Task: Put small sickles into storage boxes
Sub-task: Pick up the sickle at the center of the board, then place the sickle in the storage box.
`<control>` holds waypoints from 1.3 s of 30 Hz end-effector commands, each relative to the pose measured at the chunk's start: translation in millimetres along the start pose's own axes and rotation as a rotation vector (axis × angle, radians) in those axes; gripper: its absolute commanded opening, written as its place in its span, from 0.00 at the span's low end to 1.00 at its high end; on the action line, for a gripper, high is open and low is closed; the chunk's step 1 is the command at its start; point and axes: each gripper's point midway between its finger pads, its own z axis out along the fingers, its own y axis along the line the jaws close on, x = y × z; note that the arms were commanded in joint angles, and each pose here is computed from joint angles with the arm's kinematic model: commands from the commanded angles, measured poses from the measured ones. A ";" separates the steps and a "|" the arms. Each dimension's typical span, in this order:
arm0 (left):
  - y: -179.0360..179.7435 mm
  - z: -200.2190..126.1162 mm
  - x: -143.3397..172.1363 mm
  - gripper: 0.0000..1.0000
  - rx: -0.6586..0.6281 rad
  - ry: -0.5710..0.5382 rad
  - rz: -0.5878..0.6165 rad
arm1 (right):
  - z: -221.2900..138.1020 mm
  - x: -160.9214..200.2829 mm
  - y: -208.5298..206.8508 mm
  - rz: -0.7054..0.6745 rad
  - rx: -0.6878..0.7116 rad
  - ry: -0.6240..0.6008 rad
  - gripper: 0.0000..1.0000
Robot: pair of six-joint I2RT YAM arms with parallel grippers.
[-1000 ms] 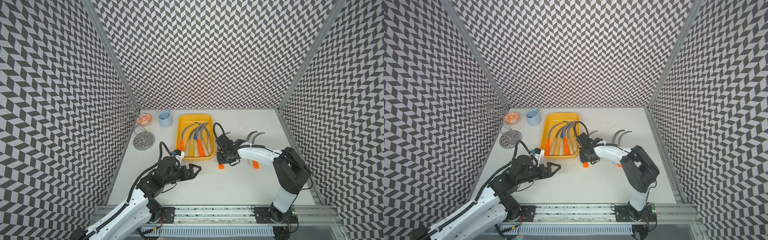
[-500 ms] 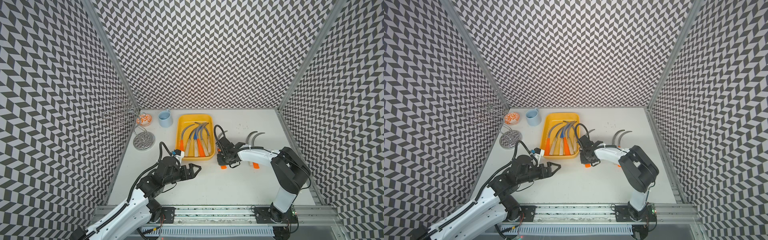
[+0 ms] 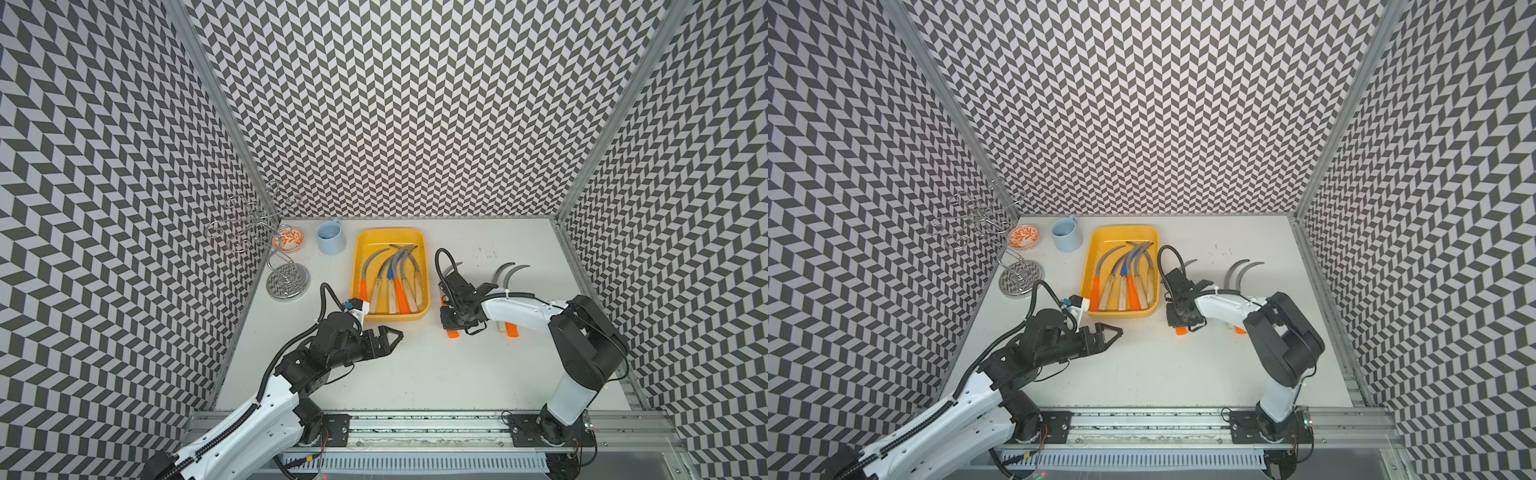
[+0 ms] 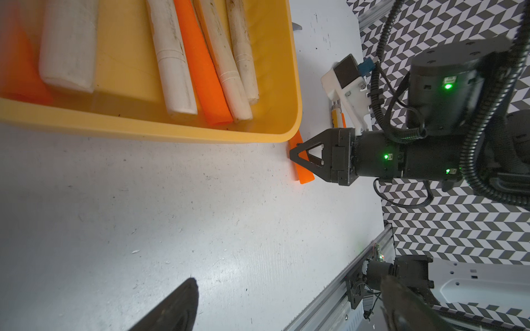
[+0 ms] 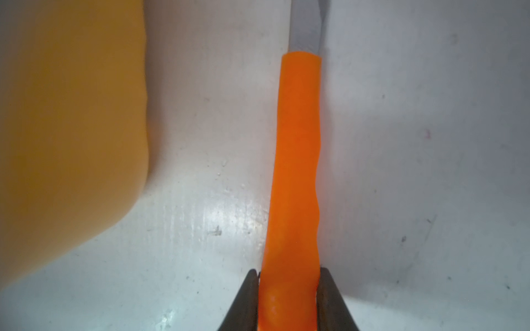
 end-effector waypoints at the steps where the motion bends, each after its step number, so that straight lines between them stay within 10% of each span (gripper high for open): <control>1: -21.4 -4.6 -19.0 1.00 0.038 -0.054 0.029 | -22.1 -7.9 1.0 0.001 -0.015 -0.037 0.02; 39: -39.2 -29.2 -104.5 1.00 -0.041 -0.168 0.120 | -112.0 -95.8 89.2 -0.084 -0.169 -0.181 0.01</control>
